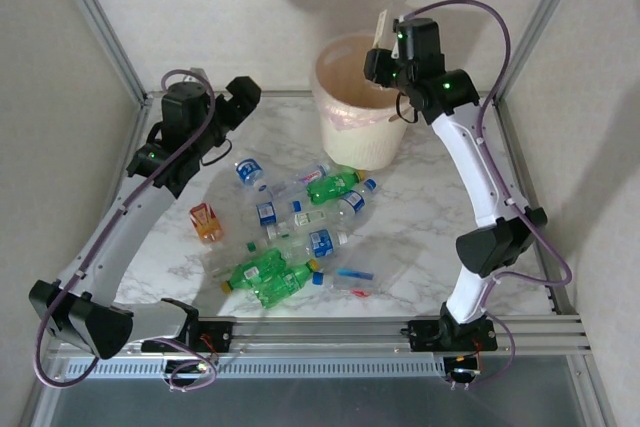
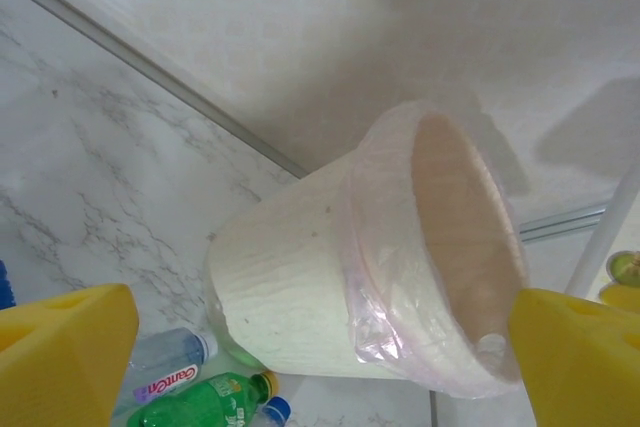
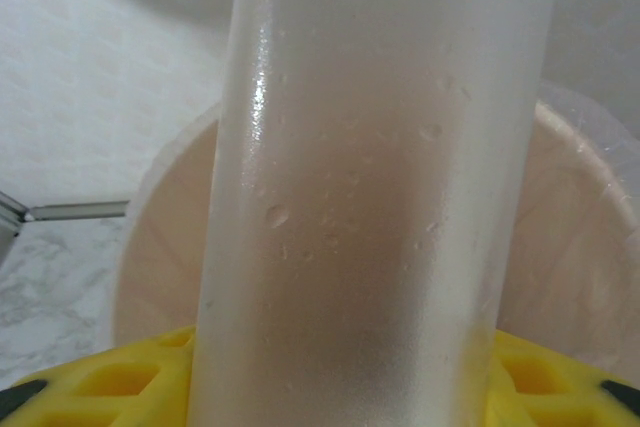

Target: Put the plastic bottles in the bin

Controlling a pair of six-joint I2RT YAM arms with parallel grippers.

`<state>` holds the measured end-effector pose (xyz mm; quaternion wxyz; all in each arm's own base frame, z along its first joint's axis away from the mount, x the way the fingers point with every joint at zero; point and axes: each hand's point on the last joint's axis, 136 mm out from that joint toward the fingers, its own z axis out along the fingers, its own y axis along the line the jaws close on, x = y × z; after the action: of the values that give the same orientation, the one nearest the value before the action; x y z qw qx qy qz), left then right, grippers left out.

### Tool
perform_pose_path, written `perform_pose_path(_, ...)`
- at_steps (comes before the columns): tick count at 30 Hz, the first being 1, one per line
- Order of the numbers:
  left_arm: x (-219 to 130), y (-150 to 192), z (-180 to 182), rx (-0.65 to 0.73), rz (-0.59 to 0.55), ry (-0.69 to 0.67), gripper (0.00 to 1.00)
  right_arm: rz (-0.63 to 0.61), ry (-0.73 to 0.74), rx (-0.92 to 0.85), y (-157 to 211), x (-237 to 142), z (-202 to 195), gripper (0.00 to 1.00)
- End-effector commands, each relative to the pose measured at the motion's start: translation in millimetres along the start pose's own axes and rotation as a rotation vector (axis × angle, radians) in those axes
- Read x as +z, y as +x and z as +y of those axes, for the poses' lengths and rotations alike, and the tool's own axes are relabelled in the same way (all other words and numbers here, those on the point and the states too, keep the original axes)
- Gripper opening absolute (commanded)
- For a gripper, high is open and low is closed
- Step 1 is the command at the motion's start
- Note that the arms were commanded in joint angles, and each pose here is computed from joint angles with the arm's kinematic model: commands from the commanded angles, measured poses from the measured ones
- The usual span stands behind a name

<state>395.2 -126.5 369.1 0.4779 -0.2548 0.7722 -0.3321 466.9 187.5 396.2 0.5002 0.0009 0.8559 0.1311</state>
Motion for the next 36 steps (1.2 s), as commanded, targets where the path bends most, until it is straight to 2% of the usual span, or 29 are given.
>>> perform_pose_path(1, 1.1, -5.3, 5.7, 0.028, -0.018, -0.035, 0.95, 0.002, 0.06, -0.041, 0.5, 8.6, -11.1, 0.42)
perform_pose_path(11, 6.8, -6.3, 22.5, 0.034, -0.018, -0.102, 0.95, 0.091, 0.126, -0.073, 36.8, 36.4, -28.5, 0.45)
perform_pose_path(16, 6.1, -5.8, 30.2, 0.036, -0.02, -0.129, 0.95, 0.105, 0.146, -0.076, 44.7, 37.2, -33.5, 0.67)
perform_pose_path(19, 6.7, -4.2, 34.9, 0.038, -0.012, -0.143, 0.95, 0.096, 0.148, -0.072, 41.0, 32.3, -33.9, 0.75)
perform_pose_path(23, 6.8, -2.6, 38.3, 0.04, -0.005, -0.152, 0.95, 0.069, 0.142, -0.061, 29.8, 20.3, -32.4, 0.77)
perform_pose_path(28, 8.5, 1.5, 49.3, 0.051, 0.004, -0.188, 0.95, 0.023, 0.102, -0.034, 13.4, -6.6, -25.4, 0.75)
perform_pose_path(32, 14.9, 12.1, 73.3, 0.06, 0.038, -0.261, 0.94, -0.016, -0.013, -0.017, 5.3, -40.9, -1.6, 0.73)
perform_pose_path(36, 24.1, 29.2, 112.5, 0.061, 0.084, -0.373, 0.92, -0.021, -0.159, -0.021, 19.9, -75.6, 32.8, 0.72)
